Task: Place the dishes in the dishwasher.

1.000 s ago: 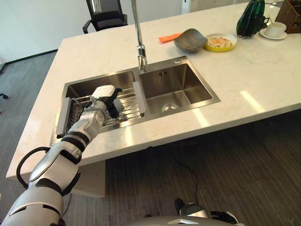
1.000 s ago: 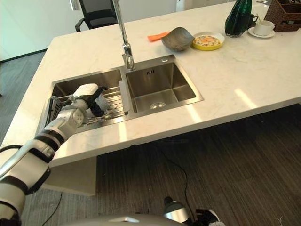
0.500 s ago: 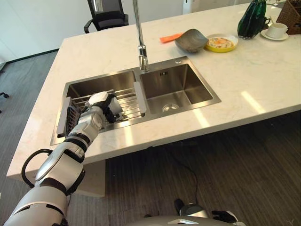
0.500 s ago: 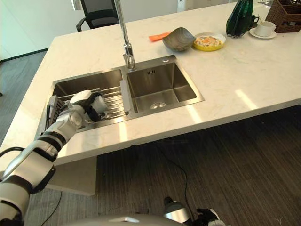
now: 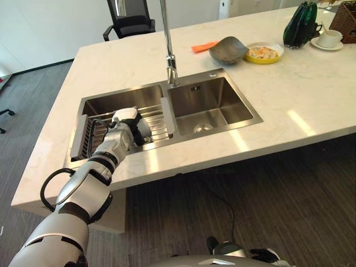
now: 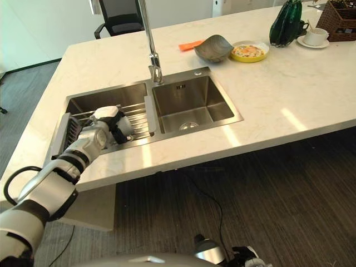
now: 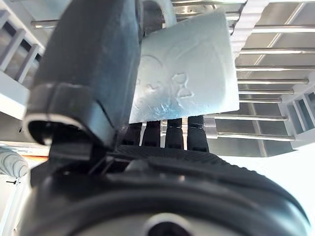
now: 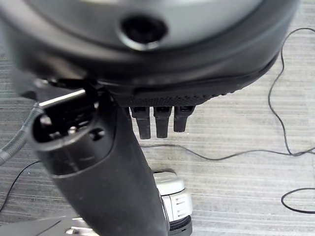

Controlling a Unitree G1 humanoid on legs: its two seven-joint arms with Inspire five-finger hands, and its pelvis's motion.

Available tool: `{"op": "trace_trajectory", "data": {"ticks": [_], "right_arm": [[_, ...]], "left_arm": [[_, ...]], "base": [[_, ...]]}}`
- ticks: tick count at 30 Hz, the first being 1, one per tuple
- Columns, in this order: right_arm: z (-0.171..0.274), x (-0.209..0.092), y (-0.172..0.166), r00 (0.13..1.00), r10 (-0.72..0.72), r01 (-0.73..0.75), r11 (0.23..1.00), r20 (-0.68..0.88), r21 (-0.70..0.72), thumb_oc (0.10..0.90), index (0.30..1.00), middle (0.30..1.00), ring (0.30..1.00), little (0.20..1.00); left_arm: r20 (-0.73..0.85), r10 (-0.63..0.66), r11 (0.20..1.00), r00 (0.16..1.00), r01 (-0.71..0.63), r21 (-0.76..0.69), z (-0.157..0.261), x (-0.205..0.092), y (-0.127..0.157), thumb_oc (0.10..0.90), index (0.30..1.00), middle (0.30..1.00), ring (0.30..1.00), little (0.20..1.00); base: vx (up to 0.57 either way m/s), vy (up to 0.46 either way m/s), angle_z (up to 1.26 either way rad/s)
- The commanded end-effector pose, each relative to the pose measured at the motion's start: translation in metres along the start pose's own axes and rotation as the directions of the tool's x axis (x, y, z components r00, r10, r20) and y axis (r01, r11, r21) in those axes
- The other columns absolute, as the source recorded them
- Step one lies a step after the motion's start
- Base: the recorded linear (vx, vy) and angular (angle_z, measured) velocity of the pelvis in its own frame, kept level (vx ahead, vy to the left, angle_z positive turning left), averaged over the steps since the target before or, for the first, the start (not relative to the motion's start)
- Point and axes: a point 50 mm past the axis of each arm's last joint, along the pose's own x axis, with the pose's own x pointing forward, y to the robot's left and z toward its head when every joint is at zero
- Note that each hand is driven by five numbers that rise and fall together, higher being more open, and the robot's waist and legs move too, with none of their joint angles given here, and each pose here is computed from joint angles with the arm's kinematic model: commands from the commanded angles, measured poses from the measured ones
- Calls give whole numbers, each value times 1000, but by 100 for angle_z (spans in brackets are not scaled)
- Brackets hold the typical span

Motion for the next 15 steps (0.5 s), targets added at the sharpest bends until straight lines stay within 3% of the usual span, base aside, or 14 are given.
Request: {"op": "trace_trajectory", "data": {"ticks": [1, 3, 5, 6, 7, 8, 9, 10, 11, 12, 13, 14, 15], "right_arm": [[22, 2, 0, 996, -1, -2, 999, 90, 33, 800, 900, 900, 900, 900], [20, 2, 1, 996, -1, -2, 999, 89, 33, 800, 900, 900, 900, 900], [17, 1, 5, 996, 4, -9, 999, 94, 44, 800, 900, 900, 900, 900], [14, 0, 8, 996, -2, -2, 999, 91, 46, 800, 900, 900, 900, 900], [14, 0, 8, 996, -3, -1, 999, 90, 44, 800, 900, 900, 900, 900], [14, 0, 9, 996, -11, 7, 999, 92, 51, 800, 900, 900, 900, 900], [13, 0, 8, 996, -13, 8, 999, 90, 48, 800, 900, 900, 900, 900], [16, 0, 9, 995, -28, 22, 998, 101, 57, 800, 900, 900, 900, 900], [16, 0, 7, 994, -37, 31, 998, 105, 59, 800, 900, 900, 900, 900], [16, 0, 6, 994, -39, 33, 998, 103, 57, 800, 900, 900, 900, 900], [22, 0, 1, 991, -63, 55, 996, 121, 69, 800, 900, 900, 900, 900], [22, 0, 0, 991, -64, 56, 996, 121, 68, 800, 900, 900, 900, 900], [24, 0, -1, 989, -73, 63, 995, 128, 74, 800, 900, 900, 900, 900]], "left_arm": [[91, 428, 896, 899, -410, -172, 16, -6, 92, 400, 300, 300, 300, 300], [114, 504, 849, 856, -467, -247, 19, -14, 102, 400, 300, 300, 300, 300], [114, 653, 717, 749, -562, -413, 20, -31, 120, 400, 300, 300, 300, 300], [26, 730, 585, 682, -605, -540, 9, -42, 124, 400, 300, 300, 300, 300], [23, 730, 584, 683, -606, -540, 8, -43, 123, 400, 300, 300, 300, 300], [-38, 792, 442, 610, -614, -654, 7, -55, 130, 400, 300, 300, 300, 300], [-41, 791, 441, 611, -615, -654, 6, -55, 129, 400, 300, 300, 300, 300], [-115, 838, 256, 534, -570, -780, 11, -71, 135, 400, 300, 300, 300, 300], [-138, 843, 207, 520, -550, -809, 10, -75, 135, 400, 300, 300, 300, 300], [-141, 841, 206, 522, -550, -809, 10, -76, 134, 400, 300, 300, 300, 300], [-153, 870, 69, 469, -423, -904, 16, -93, 144, 400, 300, 300, 300, 300], [-155, 869, 67, 470, -422, -904, 16, -94, 144, 400, 300, 300, 300, 300], [-149, 886, 8, 439, -335, -942, 21, -105, 148, 400, 300, 300, 300, 300]], "base": [[0, 0, 0], [0, 0, 0], [0, 0, 0], [0, 0, 0], [0, 0, 0], [0, 0, 0], [0, 0, 0], [0, 0, 0], [0, 0, 0], [0, 0, 0], [0, 0, 0], [0, 0, 0], [-36, -34, 0]]}}
